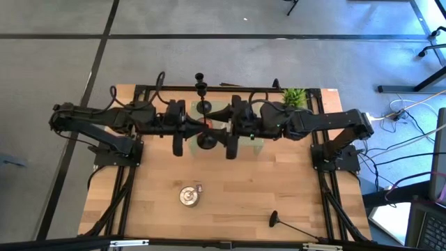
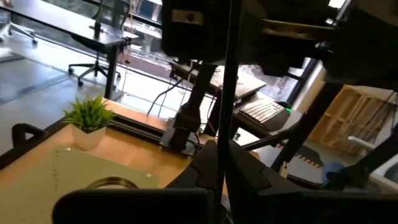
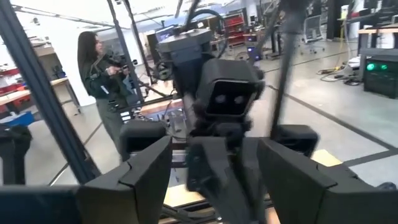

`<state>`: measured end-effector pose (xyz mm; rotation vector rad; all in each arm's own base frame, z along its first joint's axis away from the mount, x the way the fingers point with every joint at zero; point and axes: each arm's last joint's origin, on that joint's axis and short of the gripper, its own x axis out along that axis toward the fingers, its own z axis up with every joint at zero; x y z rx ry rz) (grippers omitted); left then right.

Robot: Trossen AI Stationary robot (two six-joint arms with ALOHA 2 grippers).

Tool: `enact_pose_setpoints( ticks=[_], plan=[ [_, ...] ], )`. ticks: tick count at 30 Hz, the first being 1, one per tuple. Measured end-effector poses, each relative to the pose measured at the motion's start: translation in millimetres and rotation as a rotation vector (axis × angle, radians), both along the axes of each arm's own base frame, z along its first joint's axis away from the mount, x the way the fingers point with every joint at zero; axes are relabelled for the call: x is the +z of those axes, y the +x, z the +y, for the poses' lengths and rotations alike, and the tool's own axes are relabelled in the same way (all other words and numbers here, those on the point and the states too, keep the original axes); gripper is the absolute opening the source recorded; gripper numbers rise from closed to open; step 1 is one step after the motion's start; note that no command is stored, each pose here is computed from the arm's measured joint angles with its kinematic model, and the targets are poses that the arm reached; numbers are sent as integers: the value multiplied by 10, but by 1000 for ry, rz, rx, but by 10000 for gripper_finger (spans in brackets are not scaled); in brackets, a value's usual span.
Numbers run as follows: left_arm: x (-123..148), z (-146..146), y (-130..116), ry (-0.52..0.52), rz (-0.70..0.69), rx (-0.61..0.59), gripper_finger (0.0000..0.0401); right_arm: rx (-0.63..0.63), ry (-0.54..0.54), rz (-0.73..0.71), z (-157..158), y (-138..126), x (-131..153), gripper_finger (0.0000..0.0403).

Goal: Pick & Place candle stick holders
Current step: Put the top candle holder on the shelf aligned with the other candle holder

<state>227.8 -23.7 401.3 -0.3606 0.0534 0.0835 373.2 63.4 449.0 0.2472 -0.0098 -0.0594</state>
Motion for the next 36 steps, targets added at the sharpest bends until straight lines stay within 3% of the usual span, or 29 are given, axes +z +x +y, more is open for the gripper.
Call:
enact_pose_setpoints(
  ticks=[19,29,36],
  plan=[
    [93,-164,-157,8,-44,-84,7,-26,60,-3,-47,6,0,238],
    [27,-220,21,-2,-45,-133,7,-11,89,-17,-42,5,13,238],
    [37,-165,17,-3,-50,-130,7,3,103,-11,-38,6,6,234]
  ],
)
